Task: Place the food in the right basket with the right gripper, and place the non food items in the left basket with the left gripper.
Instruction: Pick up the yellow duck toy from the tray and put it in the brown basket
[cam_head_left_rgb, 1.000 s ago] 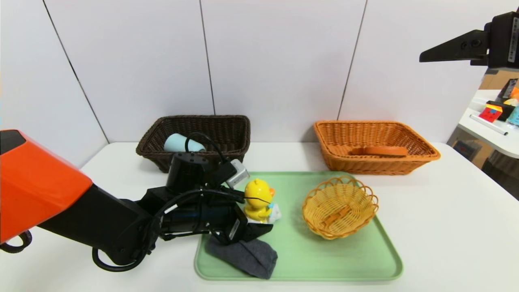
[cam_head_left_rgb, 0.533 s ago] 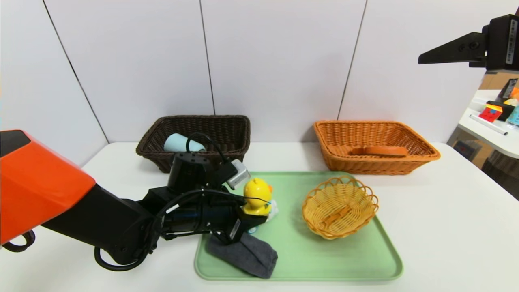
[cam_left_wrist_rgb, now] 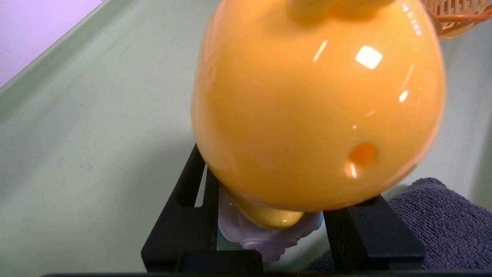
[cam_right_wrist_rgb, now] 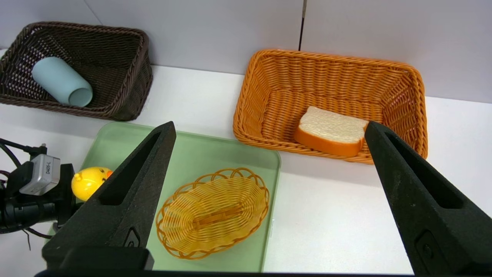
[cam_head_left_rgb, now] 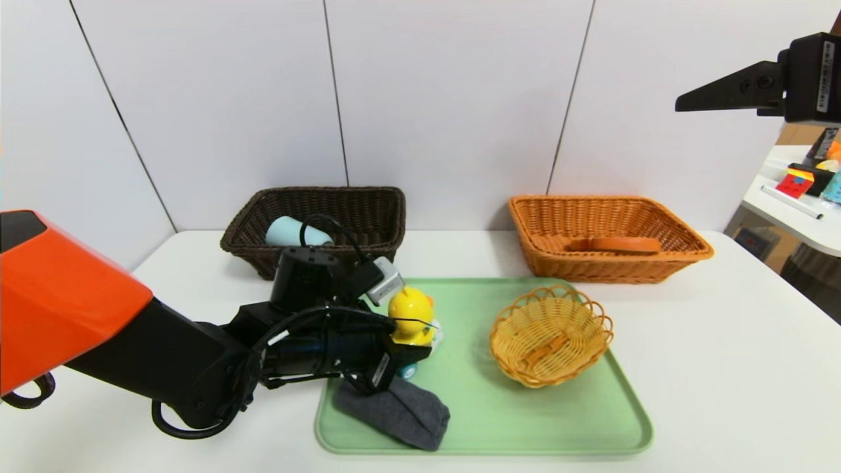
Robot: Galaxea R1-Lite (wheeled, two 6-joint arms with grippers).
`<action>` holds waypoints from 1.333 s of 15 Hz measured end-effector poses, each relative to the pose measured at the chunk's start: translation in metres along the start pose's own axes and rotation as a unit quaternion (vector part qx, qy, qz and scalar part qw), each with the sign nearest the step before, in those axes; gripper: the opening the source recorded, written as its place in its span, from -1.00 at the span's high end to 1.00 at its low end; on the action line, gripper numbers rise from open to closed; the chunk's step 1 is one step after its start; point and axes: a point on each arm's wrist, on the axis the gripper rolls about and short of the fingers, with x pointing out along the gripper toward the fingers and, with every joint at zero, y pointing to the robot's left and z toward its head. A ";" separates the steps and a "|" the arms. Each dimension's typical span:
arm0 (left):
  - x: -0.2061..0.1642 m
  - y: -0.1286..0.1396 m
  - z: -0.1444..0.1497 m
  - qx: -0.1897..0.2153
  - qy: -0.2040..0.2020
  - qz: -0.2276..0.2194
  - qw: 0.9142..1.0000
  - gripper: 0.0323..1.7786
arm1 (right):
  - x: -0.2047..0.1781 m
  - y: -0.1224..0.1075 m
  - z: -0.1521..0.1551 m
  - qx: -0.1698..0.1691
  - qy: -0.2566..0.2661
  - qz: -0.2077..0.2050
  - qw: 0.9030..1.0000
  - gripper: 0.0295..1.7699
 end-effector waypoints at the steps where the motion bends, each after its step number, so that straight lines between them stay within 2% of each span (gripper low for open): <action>1: 0.000 0.000 0.001 0.000 -0.001 0.001 1.000 0.16 | 0.000 0.000 0.000 0.000 0.001 0.000 1.000 -0.91; 5: -0.003 0.001 0.015 -0.011 -0.022 0.007 1.000 0.17 | 0.001 0.000 -0.002 0.000 0.003 -0.002 1.000 -0.92; 12: -0.011 0.001 0.033 0.000 -0.051 0.022 0.998 0.18 | 0.004 0.000 -0.005 0.000 0.010 -0.001 1.000 -0.92; 15: -0.018 -0.001 0.041 0.005 -0.064 0.025 0.998 0.18 | 0.005 0.000 -0.006 0.012 0.014 -0.002 1.000 -0.92; 20: -0.043 -0.005 0.077 -0.022 -0.081 0.048 0.995 0.18 | 0.005 -0.001 -0.013 0.012 0.025 -0.003 1.000 -0.92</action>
